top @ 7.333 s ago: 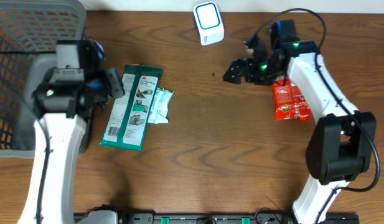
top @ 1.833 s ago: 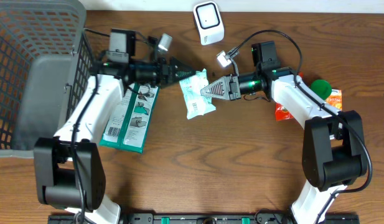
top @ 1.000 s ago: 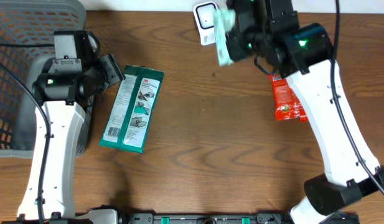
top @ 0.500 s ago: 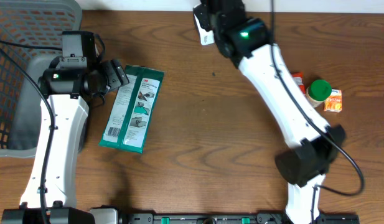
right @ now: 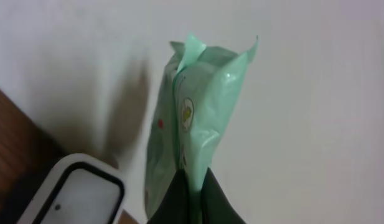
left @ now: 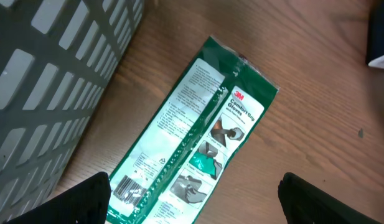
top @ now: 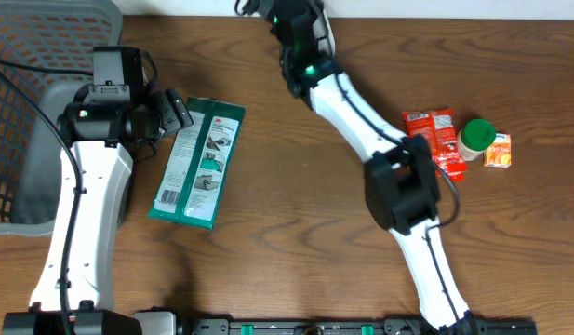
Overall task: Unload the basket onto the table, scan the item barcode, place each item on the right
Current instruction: 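Hold the wipes packet up to the white scanner with the right gripper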
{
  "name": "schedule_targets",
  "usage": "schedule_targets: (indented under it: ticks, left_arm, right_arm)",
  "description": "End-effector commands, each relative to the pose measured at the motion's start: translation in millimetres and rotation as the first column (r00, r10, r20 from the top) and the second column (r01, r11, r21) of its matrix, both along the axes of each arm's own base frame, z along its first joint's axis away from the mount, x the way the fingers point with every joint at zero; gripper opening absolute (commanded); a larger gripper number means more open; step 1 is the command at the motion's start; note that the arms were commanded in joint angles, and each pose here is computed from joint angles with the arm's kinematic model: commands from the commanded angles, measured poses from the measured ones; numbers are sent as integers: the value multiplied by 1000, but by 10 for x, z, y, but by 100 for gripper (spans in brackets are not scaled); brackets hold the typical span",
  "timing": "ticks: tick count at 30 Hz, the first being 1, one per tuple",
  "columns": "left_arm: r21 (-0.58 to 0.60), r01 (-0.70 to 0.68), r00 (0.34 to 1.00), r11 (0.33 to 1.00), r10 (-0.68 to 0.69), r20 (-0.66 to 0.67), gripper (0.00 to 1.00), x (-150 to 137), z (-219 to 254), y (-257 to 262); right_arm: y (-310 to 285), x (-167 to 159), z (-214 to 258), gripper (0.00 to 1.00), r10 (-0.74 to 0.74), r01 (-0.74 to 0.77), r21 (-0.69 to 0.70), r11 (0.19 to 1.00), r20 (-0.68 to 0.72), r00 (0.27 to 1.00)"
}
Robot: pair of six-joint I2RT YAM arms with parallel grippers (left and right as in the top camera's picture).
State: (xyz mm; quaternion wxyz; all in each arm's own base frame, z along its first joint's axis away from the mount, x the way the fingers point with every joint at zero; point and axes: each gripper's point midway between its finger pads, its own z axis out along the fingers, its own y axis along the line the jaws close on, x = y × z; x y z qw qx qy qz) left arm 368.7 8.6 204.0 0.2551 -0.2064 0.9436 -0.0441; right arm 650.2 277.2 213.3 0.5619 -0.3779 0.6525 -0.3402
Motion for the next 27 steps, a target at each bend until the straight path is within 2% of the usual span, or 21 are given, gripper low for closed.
schedule_targets:
  ticks: [1,7,16,27]
  left_arm:
    - [31,-26,1000,999,26,1,87,23,15,97]
    - [31,-26,1000,999,26,1,87,23,15,97]
    - [31,-26,1000,999,26,1,87,23,15,97]
    - [31,-26,1000,999,26,1,87,23,15,97]
  right_arm:
    - [25,69,-184,1,-13,24,-194,981,55,998]
    - [110,124,-735,1,26,-21,-302,953,13,1000]
    - [188,84,-886,1,8,-9,-99,995,-9,1000]
    - [178,36,-834,1,-21,20,-33,999,-36,999]
